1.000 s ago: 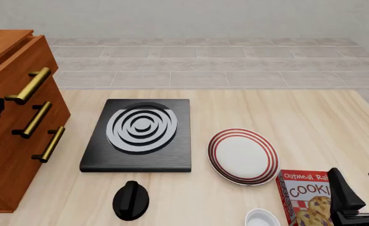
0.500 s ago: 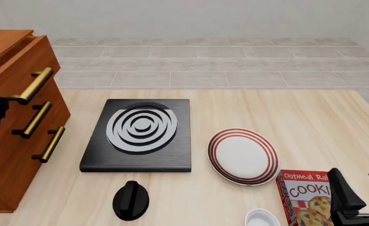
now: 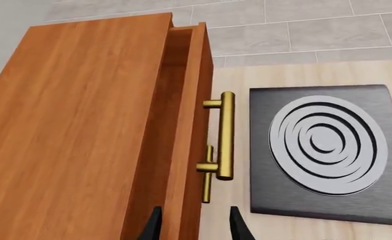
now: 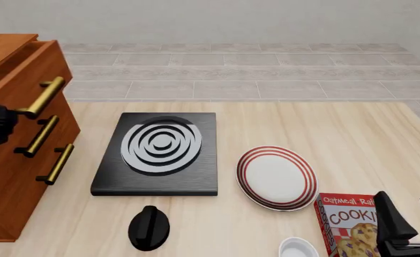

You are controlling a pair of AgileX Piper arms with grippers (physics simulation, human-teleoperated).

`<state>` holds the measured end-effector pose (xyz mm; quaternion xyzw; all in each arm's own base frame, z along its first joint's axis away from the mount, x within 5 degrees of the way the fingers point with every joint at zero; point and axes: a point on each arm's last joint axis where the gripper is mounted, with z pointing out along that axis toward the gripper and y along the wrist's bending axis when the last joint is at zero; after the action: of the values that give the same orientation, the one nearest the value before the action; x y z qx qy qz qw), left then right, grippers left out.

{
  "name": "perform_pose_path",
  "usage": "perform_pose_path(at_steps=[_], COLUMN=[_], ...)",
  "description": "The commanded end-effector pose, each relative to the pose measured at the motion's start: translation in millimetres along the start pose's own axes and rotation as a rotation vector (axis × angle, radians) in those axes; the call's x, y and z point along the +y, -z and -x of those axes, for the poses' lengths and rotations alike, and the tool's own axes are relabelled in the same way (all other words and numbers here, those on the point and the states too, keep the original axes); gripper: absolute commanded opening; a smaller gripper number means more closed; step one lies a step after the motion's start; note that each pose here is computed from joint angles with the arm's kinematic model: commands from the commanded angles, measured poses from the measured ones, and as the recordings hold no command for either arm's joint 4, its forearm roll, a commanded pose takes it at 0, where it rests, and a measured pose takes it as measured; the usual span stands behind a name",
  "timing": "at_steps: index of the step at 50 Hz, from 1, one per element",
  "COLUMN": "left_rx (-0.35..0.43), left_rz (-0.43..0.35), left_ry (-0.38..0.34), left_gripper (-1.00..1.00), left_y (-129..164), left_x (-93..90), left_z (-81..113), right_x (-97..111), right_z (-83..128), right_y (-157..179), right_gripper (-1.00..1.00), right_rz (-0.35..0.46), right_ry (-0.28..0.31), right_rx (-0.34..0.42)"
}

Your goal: Pick the akita bowl in the top layer of the wooden cabinet and place it on the plate.

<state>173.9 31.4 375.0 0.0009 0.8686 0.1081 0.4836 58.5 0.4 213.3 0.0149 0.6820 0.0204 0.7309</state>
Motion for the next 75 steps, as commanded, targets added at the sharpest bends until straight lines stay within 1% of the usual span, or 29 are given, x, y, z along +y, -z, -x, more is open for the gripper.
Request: perform_pose_path(at_steps=[1, 7, 12, 23, 28, 31, 37, 39, 40, 42, 69, 75], left_rx=[0.2, 0.205, 0.226, 0.237, 0.256, 0.252, 0.269, 0.275, 0.271, 0.276, 0.286, 0.288], left_rz=[-0.149, -0.152, -0.173, -0.194, -0.21, -0.214, -0.24, -0.256, -0.252, -0.267, -0.334, -0.339], left_ry=[0.016, 0.012, 0.019, 0.018, 0.033, 0.031, 0.039, 0.047, 0.044, 0.05, 0.058, 0.059], left_gripper=[1.0, 1.0, 1.0, 1.0, 1.0, 1.0, 1.0, 1.0, 1.0, 1.0, 1.0, 1.0], left_y=[-39, -40, -43, -47, -50, -49, -52, -52, -52, -52, -49, -50], left_x=[-27.4, -28.1, -34.2, -40.4, -46.2, -47.1, -55.7, -61.3, -60.0, -64.7, -85.9, -88.1], left_z=[-30.0, -30.6, -32.3, -32.1, -33.8, -32.8, -35.6, -35.3, -34.5, -34.4, -35.7, -36.3], right_x=[0, 0, 0, 0, 0, 0, 0, 0, 0, 0, 0, 0], right_z=[0, 1, 1, 1, 1, 1, 1, 1, 1, 1, 1, 1], right_y=[-1, -2, -2, -2, -2, -1, -1, 0, -1, -1, 1, 1], right_gripper=[1.0, 1.0, 1.0, 1.0, 1.0, 1.0, 1.0, 1.0, 1.0, 1.0, 1.0, 1.0], right_rz=[-0.001, -0.002, -0.003, -0.003, -0.002, -0.002, -0.003, -0.004, -0.004, -0.004, -0.003, -0.004], right_ry=[-0.004, -0.006, -0.009, -0.011, -0.012, -0.014, -0.012, -0.012, -0.011, -0.01, -0.006, -0.006], right_rx=[-0.002, -0.003, -0.004, -0.005, -0.006, -0.006, -0.007, -0.008, -0.007, -0.007, -0.007, -0.007])
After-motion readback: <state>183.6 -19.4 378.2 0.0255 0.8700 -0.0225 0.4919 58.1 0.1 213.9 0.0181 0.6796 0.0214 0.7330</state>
